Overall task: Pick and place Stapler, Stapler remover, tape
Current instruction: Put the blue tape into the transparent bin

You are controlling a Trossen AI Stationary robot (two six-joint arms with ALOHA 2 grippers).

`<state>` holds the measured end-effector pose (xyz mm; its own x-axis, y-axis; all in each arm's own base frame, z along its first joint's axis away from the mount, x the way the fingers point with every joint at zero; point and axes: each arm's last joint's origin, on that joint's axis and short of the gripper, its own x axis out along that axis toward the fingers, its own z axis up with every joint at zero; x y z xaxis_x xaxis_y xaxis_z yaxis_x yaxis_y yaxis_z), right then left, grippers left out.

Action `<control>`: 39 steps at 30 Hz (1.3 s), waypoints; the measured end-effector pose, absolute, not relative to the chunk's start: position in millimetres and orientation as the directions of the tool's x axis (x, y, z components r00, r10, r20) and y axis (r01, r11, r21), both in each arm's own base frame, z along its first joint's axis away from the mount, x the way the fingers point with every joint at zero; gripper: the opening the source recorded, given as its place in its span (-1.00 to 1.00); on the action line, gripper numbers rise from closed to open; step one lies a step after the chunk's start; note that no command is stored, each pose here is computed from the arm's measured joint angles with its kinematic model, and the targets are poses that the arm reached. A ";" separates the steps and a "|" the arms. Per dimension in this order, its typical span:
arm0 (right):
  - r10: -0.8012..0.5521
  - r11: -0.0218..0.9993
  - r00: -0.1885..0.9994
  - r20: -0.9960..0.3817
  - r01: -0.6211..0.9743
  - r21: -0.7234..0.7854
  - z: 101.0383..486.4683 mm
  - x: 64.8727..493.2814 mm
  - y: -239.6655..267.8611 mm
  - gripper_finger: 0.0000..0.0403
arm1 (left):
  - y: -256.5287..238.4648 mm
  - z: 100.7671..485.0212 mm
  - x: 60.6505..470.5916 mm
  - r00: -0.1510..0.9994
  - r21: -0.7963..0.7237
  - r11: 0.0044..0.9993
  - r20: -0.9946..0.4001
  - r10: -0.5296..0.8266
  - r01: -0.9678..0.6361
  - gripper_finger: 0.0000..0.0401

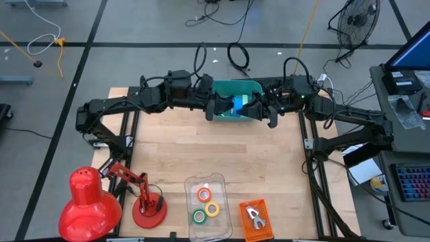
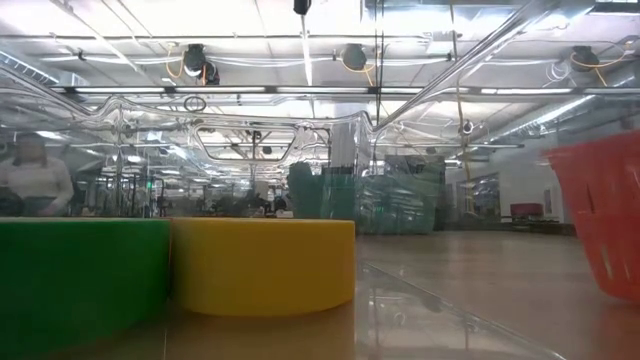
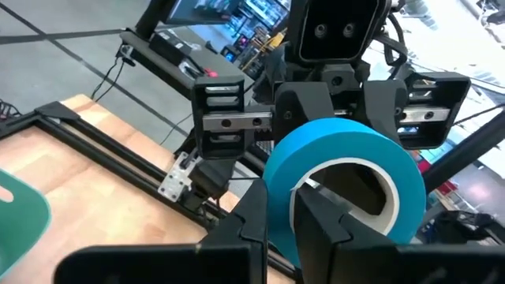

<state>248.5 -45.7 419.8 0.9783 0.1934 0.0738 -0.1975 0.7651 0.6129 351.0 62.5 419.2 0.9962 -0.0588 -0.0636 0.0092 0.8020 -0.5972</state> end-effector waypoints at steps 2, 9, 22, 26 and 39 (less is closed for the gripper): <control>0.194 0.758 0.978 0.073 -0.196 0.622 419.7 248.6 -45.8 -0.85 | 62.0 421.5 347.5 0.996 -0.596 0.803 -0.067 -0.058 0.007 -0.76; 0.213 0.756 0.977 0.032 -0.185 0.628 415.2 250.2 -39.6 -0.84 | 70.6 442.7 291.9 0.967 -0.552 0.796 -0.185 0.175 -0.250 -0.07; 0.239 0.666 0.971 -0.008 -0.158 0.729 405.3 266.0 31.0 -0.84 | 66.1 438.0 238.7 0.827 -0.452 0.707 -0.433 0.360 -0.544 0.04; 0.173 0.628 0.985 -0.018 -0.096 0.772 385.8 291.3 75.0 -0.84 | 51.3 431.3 237.8 0.819 -0.409 0.761 -0.507 0.269 -0.504 -0.05; 0.257 0.545 0.940 -0.223 0.050 0.837 313.8 383.3 205.0 -0.84 | -3.2 406.9 205.9 0.576 -0.133 0.825 -0.776 0.258 -0.550 -0.29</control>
<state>383.3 205.0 313.8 0.9404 0.2569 -0.2228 0.0496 0.5447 0.8372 205.9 -3.2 406.9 0.5758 0.2585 -0.7756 -0.5496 0.8248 -0.1332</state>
